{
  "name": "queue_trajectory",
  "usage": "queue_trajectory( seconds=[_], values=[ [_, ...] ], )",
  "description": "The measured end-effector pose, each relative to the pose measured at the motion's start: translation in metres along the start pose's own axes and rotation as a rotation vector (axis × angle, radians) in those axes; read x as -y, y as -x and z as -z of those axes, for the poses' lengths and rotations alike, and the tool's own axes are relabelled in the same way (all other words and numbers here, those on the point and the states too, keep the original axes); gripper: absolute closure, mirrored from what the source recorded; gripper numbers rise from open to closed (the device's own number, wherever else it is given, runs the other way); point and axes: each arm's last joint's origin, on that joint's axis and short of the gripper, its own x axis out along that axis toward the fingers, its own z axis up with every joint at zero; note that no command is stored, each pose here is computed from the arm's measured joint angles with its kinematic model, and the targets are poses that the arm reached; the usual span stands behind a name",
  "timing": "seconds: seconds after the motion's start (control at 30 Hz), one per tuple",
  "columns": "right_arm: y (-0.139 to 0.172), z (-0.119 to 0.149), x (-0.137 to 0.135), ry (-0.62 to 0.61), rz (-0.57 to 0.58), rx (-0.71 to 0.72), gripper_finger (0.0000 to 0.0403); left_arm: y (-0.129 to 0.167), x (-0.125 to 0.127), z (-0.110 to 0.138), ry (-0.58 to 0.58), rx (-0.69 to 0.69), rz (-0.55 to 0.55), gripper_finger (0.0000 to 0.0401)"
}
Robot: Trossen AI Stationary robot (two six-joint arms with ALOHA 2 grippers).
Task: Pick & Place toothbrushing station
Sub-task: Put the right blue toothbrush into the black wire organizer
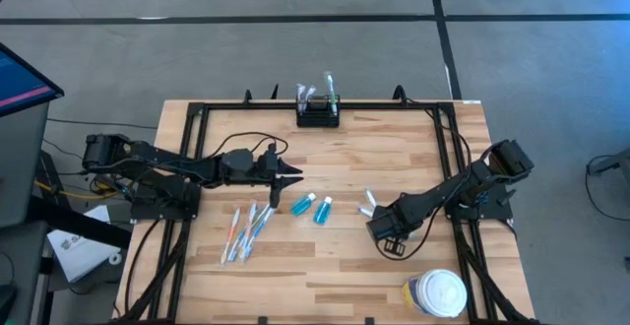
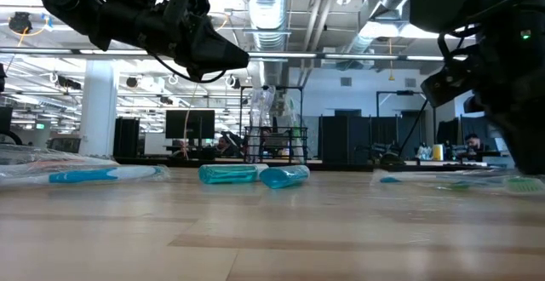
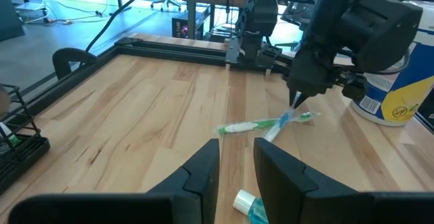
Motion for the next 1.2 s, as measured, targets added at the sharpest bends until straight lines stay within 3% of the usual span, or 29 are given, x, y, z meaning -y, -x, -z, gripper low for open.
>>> queue_trajectory(
  seconds=[0.3, 0.6, 1.2],
  values=[
    [0.004, 0.000, 0.000, 0.025, 0.014, -0.002, 0.0401, 0.000, 0.000, 0.000, 0.000, 0.001, 0.000, 0.0313],
    [0.032, -0.007, -0.001, 0.092, 0.143, 0.060, 0.0402, 0.000, 0.000, -0.001, 0.047, 0.011, 0.001, 0.0313],
    [0.086, -0.032, -0.008, 0.350, 0.455, 0.403, 0.0403, 0.000, 0.002, -0.007, 0.183, 0.064, 0.058, 0.0313]
  ],
)
